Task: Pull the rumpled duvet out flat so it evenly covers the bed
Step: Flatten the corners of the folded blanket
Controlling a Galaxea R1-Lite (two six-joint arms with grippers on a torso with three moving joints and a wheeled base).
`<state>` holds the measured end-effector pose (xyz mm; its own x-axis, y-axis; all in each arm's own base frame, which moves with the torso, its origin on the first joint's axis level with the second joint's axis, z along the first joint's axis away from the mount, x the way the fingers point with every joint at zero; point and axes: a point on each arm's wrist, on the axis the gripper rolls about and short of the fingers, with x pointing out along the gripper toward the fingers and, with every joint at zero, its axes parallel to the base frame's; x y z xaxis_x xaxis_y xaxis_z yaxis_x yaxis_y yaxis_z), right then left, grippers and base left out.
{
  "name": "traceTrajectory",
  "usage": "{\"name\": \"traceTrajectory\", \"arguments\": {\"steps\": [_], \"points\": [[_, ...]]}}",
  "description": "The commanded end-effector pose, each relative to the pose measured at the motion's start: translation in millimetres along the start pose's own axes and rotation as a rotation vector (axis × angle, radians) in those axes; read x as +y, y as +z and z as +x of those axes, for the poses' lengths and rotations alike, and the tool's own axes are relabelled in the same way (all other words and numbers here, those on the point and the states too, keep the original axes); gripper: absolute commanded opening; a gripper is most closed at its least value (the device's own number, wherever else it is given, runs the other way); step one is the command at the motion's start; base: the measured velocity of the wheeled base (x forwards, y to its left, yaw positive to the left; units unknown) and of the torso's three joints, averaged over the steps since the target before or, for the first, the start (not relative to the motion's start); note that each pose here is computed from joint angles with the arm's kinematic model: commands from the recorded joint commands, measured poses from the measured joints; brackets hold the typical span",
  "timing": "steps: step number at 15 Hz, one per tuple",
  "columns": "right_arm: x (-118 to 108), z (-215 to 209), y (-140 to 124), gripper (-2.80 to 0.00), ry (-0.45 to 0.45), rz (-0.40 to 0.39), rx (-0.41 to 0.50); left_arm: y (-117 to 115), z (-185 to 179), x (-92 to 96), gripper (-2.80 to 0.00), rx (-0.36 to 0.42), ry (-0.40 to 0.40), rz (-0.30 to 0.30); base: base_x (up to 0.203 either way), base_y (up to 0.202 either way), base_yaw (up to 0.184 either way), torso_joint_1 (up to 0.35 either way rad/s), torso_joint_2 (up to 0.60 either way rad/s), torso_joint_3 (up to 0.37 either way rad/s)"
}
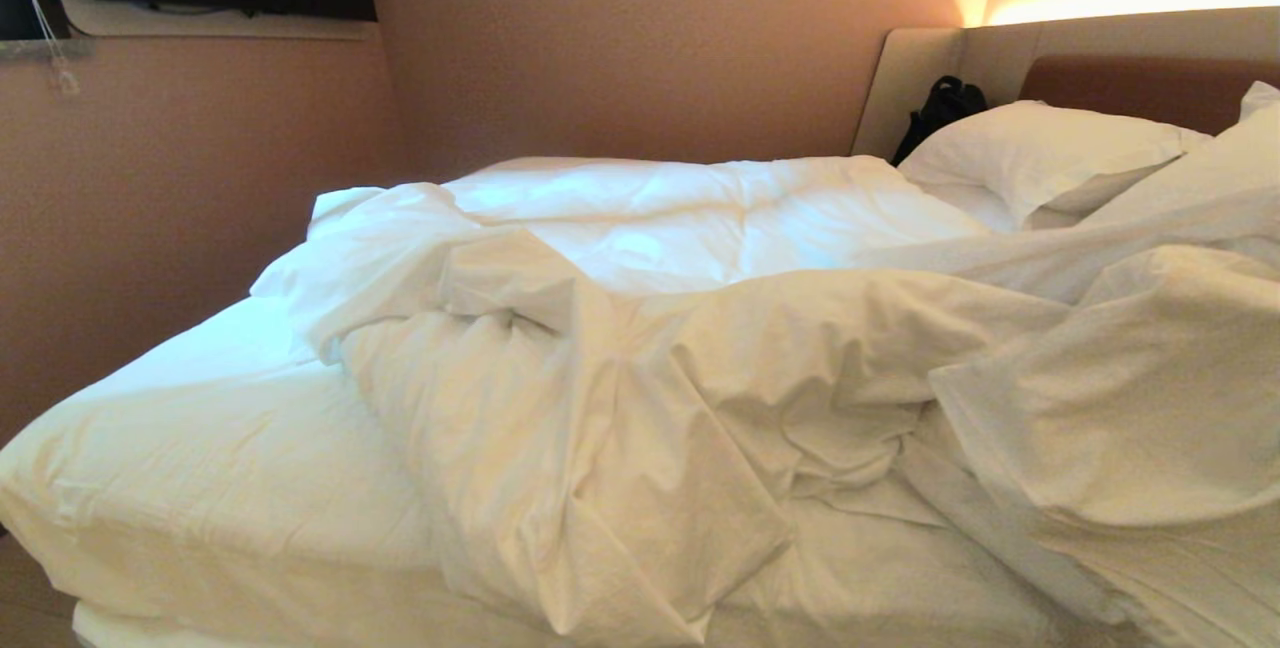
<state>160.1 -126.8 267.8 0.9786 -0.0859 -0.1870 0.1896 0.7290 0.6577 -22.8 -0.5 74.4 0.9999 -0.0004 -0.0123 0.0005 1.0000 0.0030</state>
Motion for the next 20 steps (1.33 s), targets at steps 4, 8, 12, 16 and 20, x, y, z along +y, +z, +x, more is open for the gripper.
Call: {"name": "traceTrajectory", "arguments": {"steps": [4, 8, 12, 16, 20], "points": [[-15.3, -42.4, 25.9, -2.8, -0.024, -0.05, -0.121, 0.1, 0.1, 0.0, -2.8, 0.001, 0.0, 0.0, 0.0, 0.0, 0.0, 0.0, 0.0, 0.0], [-35.0, -47.6, 60.9, -2.8, -0.112, -0.059, -0.205, -0.1, 0.1, 0.0, -2.8, 0.001, 0.0, 0.0, 0.0, 0.0, 0.0, 0.0, 0.0, 0.0], [-67.4, -38.9, 106.0, -2.8, -0.19, -0.01, -0.23, -0.1, 0.0, 0.0, -2.8, 0.001, 0.0, 0.0, 0.0, 0.0, 0.0, 0.0, 0.0, 0.0], [-113.5, -32.5, 128.5, -2.8, -0.356, 0.129, -0.148, 0.3, 0.0, 0.0, -2.8, 0.0, 0.0, 0.0, 0.0, 0.0, 0.0, 0.0, 0.0, 0.0], [-136.4, -41.3, 121.5, -2.8, -0.467, 0.1, -0.133, -0.1, 0.0, 0.0, -2.8, 0.0, 0.0, 0.0, 0.0, 0.0, 0.0, 0.0, 0.0, 0.0]]}}
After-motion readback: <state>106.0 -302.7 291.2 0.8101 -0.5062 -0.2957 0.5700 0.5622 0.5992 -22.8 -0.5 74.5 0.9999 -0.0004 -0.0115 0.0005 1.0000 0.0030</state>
